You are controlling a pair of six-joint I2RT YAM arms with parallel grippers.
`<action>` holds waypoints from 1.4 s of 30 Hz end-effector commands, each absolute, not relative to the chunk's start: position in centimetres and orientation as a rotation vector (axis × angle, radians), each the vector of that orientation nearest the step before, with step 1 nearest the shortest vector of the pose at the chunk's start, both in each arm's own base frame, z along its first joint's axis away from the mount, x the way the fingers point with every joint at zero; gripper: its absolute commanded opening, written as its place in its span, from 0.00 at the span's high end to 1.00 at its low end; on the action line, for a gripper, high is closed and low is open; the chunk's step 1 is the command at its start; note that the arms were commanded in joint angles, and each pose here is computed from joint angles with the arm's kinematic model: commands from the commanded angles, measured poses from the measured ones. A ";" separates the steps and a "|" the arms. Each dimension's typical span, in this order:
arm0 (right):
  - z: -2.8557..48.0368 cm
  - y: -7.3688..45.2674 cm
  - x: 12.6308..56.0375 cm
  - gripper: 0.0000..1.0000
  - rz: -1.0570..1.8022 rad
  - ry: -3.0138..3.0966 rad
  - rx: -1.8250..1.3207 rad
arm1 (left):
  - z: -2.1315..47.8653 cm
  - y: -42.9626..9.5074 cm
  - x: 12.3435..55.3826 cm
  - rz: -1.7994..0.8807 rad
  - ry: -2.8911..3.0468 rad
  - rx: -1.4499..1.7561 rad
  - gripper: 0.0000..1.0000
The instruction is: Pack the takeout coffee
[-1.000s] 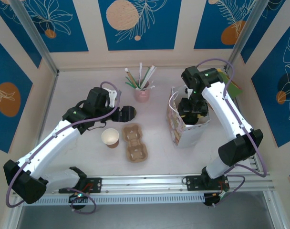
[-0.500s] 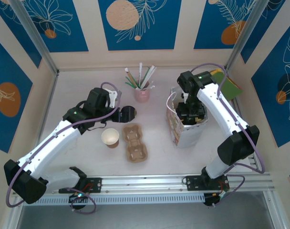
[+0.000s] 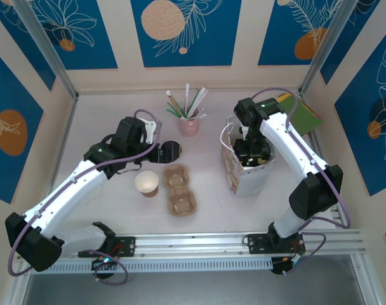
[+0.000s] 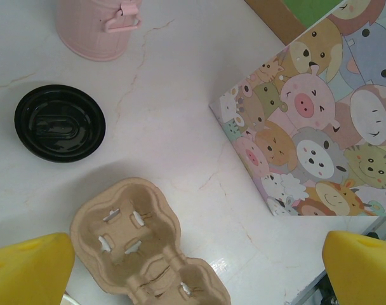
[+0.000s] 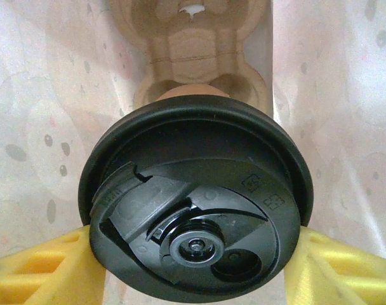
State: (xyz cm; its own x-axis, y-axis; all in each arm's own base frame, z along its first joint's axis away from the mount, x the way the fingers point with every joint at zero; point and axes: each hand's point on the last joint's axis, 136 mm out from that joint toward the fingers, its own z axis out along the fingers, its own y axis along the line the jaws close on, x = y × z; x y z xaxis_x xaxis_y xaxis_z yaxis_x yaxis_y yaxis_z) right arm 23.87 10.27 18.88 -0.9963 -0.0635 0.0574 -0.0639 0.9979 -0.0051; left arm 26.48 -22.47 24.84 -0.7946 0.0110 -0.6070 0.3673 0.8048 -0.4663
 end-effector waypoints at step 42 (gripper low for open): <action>17.3 10.5 23.3 0.36 -0.022 -3.031 0.109 | 25.0 -22.5 26.2 -0.798 2.380 0.301 0.00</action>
State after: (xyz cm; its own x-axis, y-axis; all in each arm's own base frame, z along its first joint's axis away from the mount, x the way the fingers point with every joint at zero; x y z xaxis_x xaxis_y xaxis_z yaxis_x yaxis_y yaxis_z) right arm 23.86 10.40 17.53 -0.9945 -0.0691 0.0793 -0.0690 0.9976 0.0034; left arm 26.46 -22.46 24.83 -0.7953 0.0110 -0.6062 0.3668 0.8048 -0.4666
